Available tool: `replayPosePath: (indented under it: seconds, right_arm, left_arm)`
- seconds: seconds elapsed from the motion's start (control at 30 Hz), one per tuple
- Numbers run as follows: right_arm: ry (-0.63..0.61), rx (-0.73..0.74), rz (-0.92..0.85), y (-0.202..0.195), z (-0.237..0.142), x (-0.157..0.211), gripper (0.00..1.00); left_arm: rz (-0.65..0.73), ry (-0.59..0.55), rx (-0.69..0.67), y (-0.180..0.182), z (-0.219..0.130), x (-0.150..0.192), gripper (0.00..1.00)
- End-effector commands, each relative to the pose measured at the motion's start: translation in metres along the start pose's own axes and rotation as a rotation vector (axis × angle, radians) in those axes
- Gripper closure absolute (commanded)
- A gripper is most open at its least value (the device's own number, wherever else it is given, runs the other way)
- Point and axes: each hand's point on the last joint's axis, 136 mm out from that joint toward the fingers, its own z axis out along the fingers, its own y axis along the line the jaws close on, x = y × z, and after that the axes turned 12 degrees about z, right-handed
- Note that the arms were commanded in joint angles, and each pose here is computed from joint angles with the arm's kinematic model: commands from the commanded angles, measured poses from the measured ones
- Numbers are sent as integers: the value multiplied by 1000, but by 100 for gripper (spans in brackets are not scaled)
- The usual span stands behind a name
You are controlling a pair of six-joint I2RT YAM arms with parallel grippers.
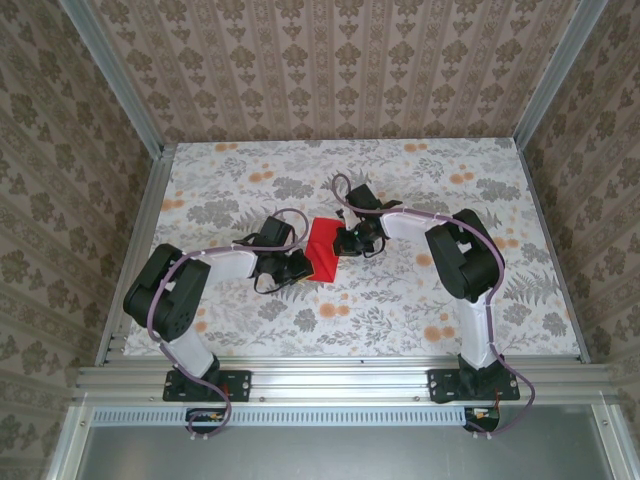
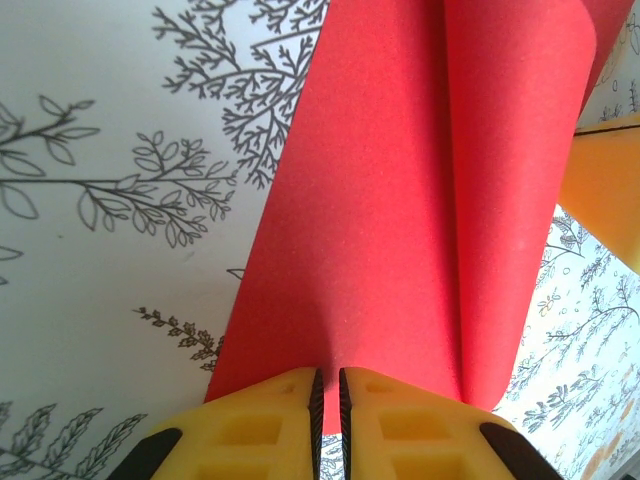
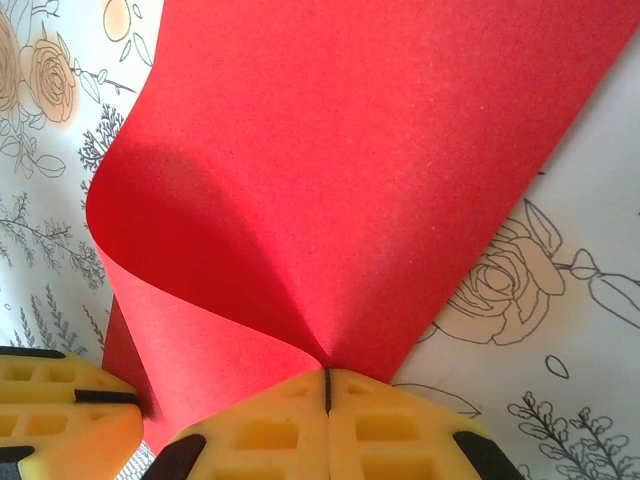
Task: Fold a paper plane with a square sheet of paper (pick it up from the middle)
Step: Fold the triangle a second time at the center of the table.
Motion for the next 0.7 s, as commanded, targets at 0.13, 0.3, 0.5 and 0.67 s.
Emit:
replayPosePath:
  seconds: [0.13,0.3,0.5,0.67]
  right_arm:
    - [30,55,-1,-13,10,4,93]
    - [41,81,4,-19,13,7,94]
    - [45,102,2,-25,14,9,94]
    - [46,106,0,-26,15,9,94]
  left_arm:
    - [27,3,10,-8,-4,-6,83]
    - [68,-56,86,-36,-18,-27,81]
    - [85,-111,174,-60,-21,-48,79]
    - [69,-97,185,-62,-9,-53,80]
